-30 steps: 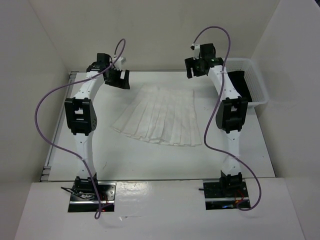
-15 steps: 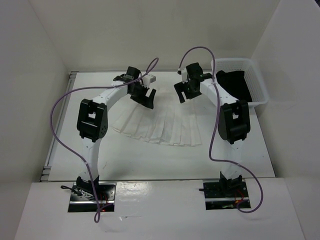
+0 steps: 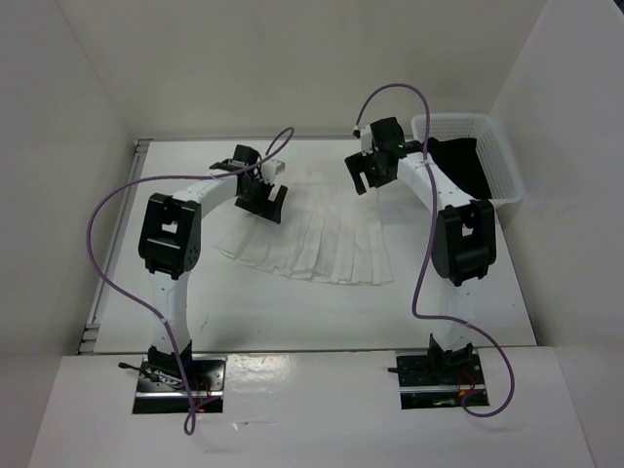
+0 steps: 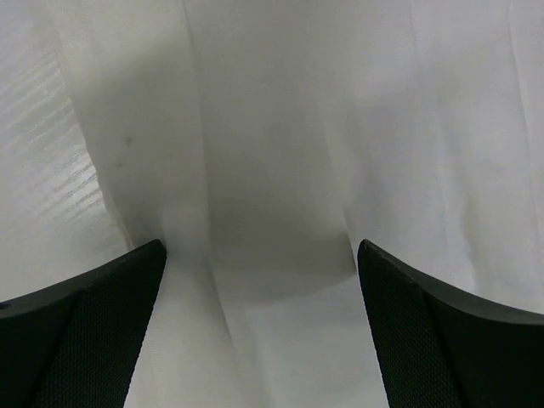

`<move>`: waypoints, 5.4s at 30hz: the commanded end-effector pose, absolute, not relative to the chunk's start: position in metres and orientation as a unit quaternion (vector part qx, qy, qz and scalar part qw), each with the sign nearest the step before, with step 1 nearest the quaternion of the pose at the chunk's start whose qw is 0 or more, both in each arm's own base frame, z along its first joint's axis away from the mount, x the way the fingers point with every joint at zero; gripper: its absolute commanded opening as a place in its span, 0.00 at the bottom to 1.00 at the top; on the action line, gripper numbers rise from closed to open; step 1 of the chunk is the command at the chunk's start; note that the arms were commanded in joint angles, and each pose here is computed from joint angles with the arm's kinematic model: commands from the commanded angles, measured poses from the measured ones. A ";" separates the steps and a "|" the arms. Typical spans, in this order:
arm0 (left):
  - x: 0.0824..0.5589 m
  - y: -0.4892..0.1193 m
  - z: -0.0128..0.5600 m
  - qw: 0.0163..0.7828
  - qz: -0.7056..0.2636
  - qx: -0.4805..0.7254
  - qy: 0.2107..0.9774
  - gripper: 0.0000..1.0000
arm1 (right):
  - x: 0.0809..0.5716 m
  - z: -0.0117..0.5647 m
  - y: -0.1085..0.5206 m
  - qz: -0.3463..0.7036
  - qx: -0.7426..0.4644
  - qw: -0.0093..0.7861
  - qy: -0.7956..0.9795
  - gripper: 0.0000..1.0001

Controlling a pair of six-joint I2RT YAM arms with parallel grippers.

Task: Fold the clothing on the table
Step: Flatten the skirt out, then fold the skirt

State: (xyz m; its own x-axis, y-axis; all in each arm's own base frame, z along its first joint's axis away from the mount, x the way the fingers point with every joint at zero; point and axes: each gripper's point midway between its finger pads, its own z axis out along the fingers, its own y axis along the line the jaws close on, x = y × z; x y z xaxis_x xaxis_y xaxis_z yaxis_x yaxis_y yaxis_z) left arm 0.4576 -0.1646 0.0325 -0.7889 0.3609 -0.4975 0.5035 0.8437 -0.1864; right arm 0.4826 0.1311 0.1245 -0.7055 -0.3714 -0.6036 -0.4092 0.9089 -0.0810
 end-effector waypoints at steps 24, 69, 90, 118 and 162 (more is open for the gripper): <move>0.293 -0.152 0.011 0.070 -0.198 0.208 0.955 1.00 | 0.488 0.144 0.139 0.047 -0.220 0.352 0.909 0.90; 0.515 -0.109 0.038 0.212 -0.362 0.145 0.896 0.72 | 0.485 0.149 0.135 0.037 -0.237 0.349 0.906 0.89; 0.511 -0.126 0.002 0.161 -0.399 0.141 0.892 0.61 | 0.487 0.134 0.134 0.032 -0.236 0.332 0.913 0.87; 0.455 -0.067 0.002 0.134 -0.368 0.030 0.920 0.65 | 0.491 0.124 0.150 0.070 -0.244 0.324 0.911 0.86; 0.474 -0.084 -0.009 0.135 -0.330 -0.019 0.934 0.56 | 0.484 0.128 0.144 0.059 -0.246 0.321 0.913 0.86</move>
